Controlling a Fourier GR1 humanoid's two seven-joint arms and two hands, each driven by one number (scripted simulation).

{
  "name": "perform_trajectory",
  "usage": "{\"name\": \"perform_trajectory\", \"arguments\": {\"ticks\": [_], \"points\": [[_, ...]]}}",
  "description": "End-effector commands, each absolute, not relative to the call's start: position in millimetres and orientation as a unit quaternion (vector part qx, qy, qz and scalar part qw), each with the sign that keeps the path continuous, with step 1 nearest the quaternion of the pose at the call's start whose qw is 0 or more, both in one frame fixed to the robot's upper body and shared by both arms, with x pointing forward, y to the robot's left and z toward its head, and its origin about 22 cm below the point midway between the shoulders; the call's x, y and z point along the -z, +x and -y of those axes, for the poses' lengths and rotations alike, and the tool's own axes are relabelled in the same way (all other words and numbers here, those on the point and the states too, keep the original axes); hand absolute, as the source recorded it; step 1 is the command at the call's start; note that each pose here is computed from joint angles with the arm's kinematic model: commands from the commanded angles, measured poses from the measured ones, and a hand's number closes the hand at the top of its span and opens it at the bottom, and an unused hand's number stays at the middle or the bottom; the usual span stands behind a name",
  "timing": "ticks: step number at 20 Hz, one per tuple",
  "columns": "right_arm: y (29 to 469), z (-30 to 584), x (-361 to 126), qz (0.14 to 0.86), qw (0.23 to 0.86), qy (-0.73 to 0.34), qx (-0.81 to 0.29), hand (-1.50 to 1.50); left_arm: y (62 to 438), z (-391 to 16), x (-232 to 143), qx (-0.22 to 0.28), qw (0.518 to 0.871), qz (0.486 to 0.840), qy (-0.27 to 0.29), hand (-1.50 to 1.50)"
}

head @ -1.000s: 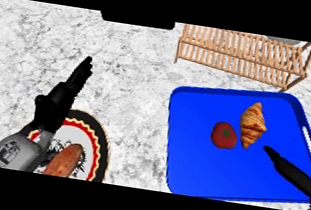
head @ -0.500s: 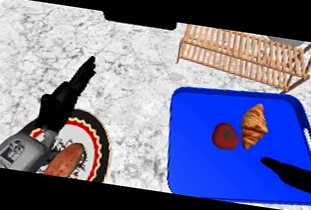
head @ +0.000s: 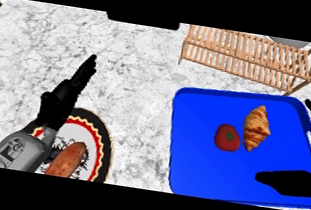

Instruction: Pick the tomato from the tray and place it in the tiered shelf

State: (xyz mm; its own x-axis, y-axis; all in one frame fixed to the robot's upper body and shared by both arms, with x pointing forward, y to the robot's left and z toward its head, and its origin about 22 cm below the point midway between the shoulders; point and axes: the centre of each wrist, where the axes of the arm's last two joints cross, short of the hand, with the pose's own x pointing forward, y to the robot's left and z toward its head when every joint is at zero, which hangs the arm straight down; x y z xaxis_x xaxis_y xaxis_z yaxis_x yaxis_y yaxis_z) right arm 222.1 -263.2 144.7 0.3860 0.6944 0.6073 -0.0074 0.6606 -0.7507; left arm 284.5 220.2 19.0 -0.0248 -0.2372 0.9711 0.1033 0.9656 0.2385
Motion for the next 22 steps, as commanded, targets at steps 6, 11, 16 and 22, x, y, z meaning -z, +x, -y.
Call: {"name": "perform_trajectory", "arguments": {"ticks": [6, 11, 16, 22], "points": [[211.8, 202.9, -157.8, 0.468, 0.771, -0.353, -0.250, -1.50, 270.3, -225.2, -16.7, 0.122, 0.697, 0.706, 0.037, 0.00], [233.4, 188.6, -159.7, 0.464, 0.765, -0.369, -0.250, -1.50, 271.4, -223.0, -15.0, 0.118, 0.702, 0.701, 0.042, 0.00], [237.3, 191.7, -157.7, 0.466, 0.760, -0.382, -0.244, -1.50, 284.8, -222.3, -20.9, 0.118, 0.697, 0.706, 0.045, 0.00], [246.1, 168.8, -150.6, 0.460, 0.765, -0.371, -0.254, -1.50, 284.5, -227.7, -12.8, 0.119, 0.702, 0.701, 0.047, 0.00]]}}
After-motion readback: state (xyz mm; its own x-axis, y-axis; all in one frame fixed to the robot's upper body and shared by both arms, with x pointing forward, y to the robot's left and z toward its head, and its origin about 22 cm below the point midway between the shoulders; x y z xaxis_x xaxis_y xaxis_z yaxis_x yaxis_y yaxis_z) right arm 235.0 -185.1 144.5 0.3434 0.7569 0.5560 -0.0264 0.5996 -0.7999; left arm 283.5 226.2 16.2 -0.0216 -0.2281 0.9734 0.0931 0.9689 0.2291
